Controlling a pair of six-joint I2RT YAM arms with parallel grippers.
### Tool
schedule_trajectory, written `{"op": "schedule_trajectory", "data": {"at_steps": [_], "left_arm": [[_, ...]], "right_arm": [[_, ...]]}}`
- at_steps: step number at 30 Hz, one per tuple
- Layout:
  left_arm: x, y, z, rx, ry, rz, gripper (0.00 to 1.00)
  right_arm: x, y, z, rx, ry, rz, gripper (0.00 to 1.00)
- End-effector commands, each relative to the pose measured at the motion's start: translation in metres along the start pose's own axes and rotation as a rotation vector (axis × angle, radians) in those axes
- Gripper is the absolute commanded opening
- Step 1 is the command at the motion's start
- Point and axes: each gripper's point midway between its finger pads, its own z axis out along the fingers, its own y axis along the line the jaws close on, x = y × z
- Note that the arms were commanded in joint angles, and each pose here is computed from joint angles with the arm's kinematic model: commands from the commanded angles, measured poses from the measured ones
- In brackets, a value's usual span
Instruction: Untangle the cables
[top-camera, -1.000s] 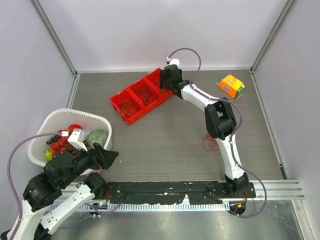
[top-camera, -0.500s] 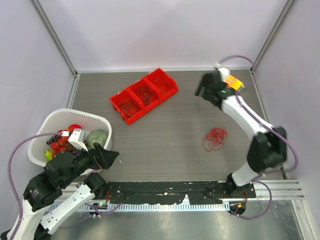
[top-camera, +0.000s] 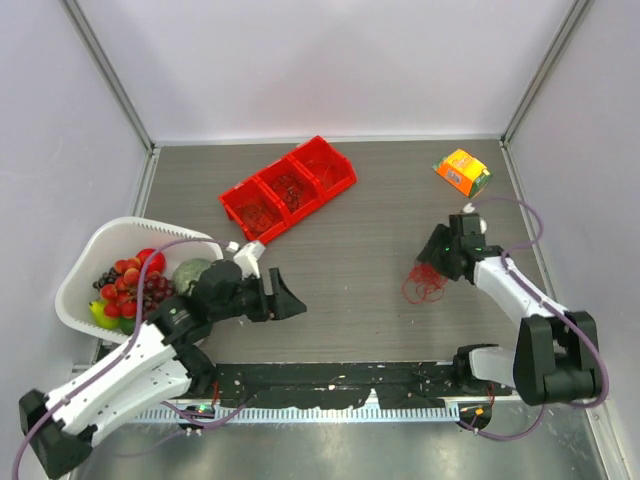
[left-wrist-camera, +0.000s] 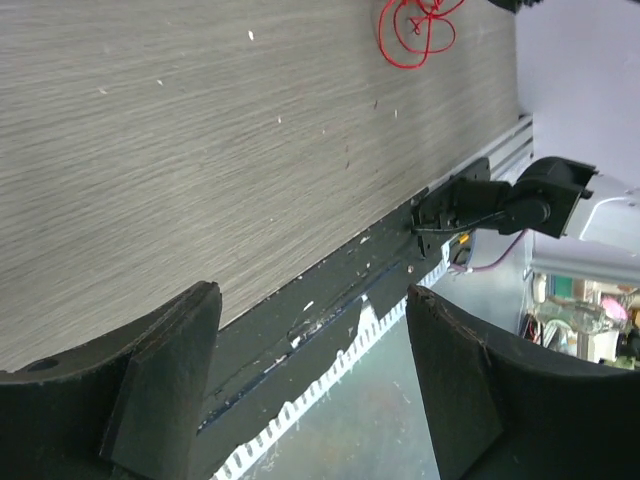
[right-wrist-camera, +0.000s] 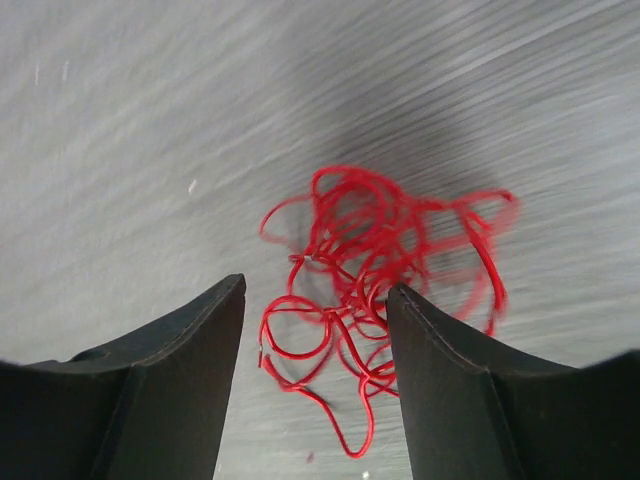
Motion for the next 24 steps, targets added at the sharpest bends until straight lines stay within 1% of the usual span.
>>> {"op": "schedule_trajectory", "data": {"at_steps": [1,2,3,4,5,6,7,9,11,12,13,14,15,17,19,21,23,24], "left_arm": [[-0.020,-0.058,0.014,0.173,-0.029,0.078,0.77],[-0.020,-0.059,0.018,0.162,-0.025,0.093,0.78],[-0.019,-0.059,0.022,0.152,-0.021,0.108,0.77],[-0.019,-0.058,0.026,0.141,-0.023,0.113,0.76],[-0.019,-0.056,0.029,0.133,-0.021,0.117,0.75],[-0.018,-0.053,0.032,0.124,-0.024,0.117,0.73],[-0.017,-0.051,0.035,0.120,-0.028,0.115,0.72],[-0.015,-0.044,0.041,0.108,-0.040,0.099,0.71],[-0.012,-0.037,0.050,0.105,-0.043,0.090,0.71],[-0.011,-0.035,0.054,0.103,-0.041,0.089,0.72],[-0.010,-0.033,0.060,0.093,-0.036,0.090,0.74],[-0.010,-0.030,0.066,0.075,-0.025,0.099,0.75],[-0.012,-0.029,0.072,0.054,-0.020,0.113,0.75],[-0.015,-0.021,0.084,-0.008,-0.014,0.149,0.74],[-0.019,-0.010,0.097,-0.079,-0.002,0.199,0.69],[-0.020,0.002,0.110,-0.144,0.025,0.240,0.65],[-0.021,0.015,0.121,-0.210,0.043,0.277,0.59],[-0.019,0.017,0.127,-0.224,0.065,0.292,0.56]], "right_arm": [[0.038,0.072,0.003,-0.270,0.093,-0.189,0.62],[0.060,0.096,-0.002,-0.337,0.127,-0.235,0.61],[0.073,0.104,-0.005,-0.372,0.153,-0.243,0.59],[0.092,0.127,-0.015,-0.455,0.192,-0.232,0.56],[0.105,0.131,-0.020,-0.486,0.216,-0.227,0.53],[0.121,0.152,-0.035,-0.566,0.242,-0.224,0.52],[0.137,0.159,-0.046,-0.604,0.267,-0.239,0.52],[0.144,0.173,-0.065,-0.681,0.281,-0.204,0.54],[0.141,0.178,-0.079,-0.731,0.289,-0.163,0.62],[0.141,0.176,-0.080,-0.724,0.287,-0.166,0.68],[0.133,0.176,-0.083,-0.723,0.245,-0.186,0.70],[0.133,0.169,-0.082,-0.675,0.253,-0.204,0.73],[0.126,0.163,-0.077,-0.641,0.207,-0.235,0.74],[0.124,0.150,-0.070,-0.565,0.194,-0.297,0.74],[0.128,0.147,-0.068,-0.557,0.209,-0.349,0.71],[0.134,0.151,-0.070,-0.594,0.241,-0.377,0.62],[0.140,0.152,-0.071,-0.623,0.265,-0.388,0.57],[0.143,0.150,-0.070,-0.622,0.267,-0.389,0.57]]}}
